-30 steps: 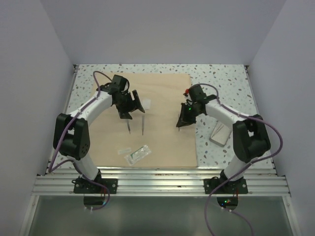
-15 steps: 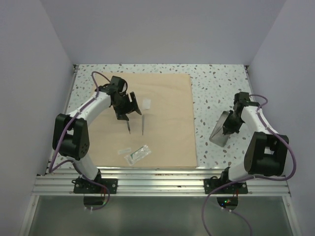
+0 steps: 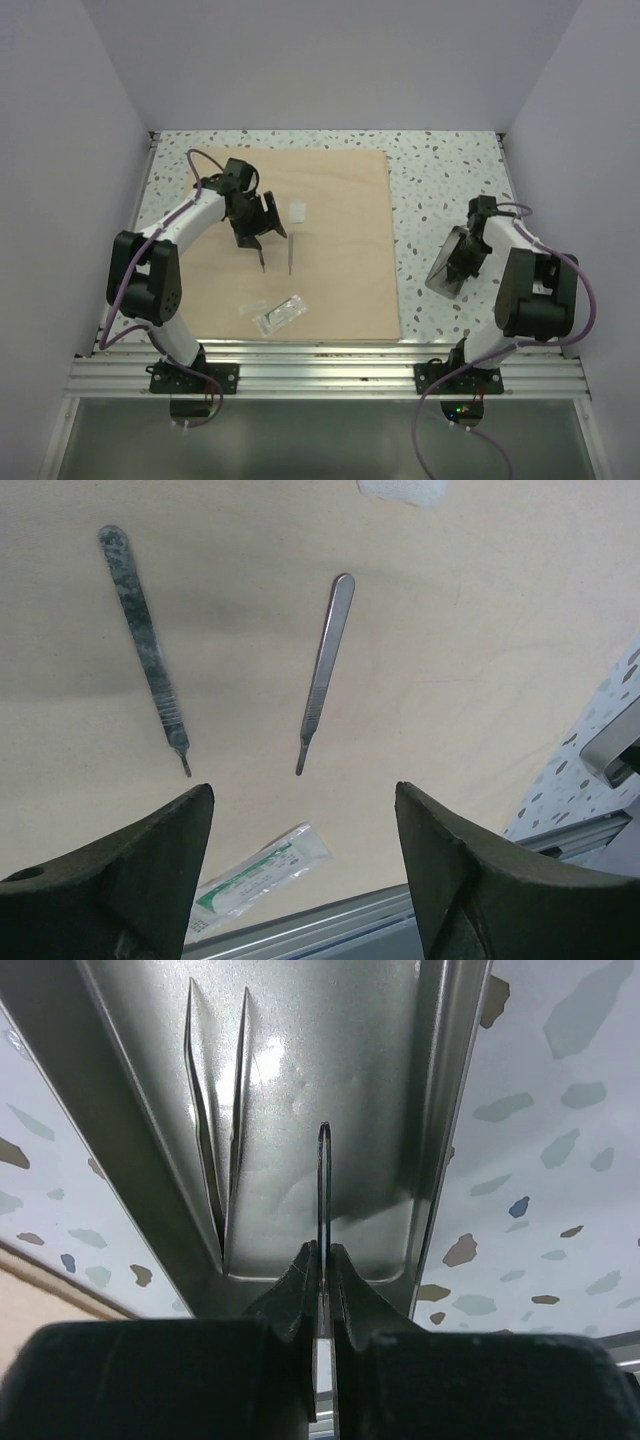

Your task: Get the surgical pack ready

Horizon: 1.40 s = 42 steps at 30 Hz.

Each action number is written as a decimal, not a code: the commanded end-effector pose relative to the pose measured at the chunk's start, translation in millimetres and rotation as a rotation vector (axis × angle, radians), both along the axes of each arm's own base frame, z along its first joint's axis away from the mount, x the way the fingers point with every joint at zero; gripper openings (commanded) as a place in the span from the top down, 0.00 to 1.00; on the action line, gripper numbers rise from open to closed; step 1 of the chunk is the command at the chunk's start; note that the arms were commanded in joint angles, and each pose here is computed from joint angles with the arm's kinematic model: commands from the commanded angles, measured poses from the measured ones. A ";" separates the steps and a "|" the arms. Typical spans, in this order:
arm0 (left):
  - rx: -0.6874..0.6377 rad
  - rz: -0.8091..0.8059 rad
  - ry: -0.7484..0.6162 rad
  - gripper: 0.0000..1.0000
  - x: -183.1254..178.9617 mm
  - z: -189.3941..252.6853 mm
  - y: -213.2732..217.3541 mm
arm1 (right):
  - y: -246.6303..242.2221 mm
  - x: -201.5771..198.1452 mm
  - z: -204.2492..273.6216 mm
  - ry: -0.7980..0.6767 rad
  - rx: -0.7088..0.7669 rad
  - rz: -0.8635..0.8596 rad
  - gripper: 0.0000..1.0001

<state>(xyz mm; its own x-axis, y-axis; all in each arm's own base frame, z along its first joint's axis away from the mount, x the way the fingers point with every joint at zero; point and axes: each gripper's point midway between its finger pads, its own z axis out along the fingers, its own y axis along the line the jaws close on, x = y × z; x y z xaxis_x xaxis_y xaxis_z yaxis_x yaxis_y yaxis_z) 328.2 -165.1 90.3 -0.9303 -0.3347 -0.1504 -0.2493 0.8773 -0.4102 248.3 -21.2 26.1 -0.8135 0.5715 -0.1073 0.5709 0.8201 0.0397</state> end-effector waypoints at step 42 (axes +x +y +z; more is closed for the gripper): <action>-0.033 0.006 -0.004 0.27 -6.2 0.8 -1.4 | 17.6 27.5 -3.5 -0.059 0.042 -0.121 1.00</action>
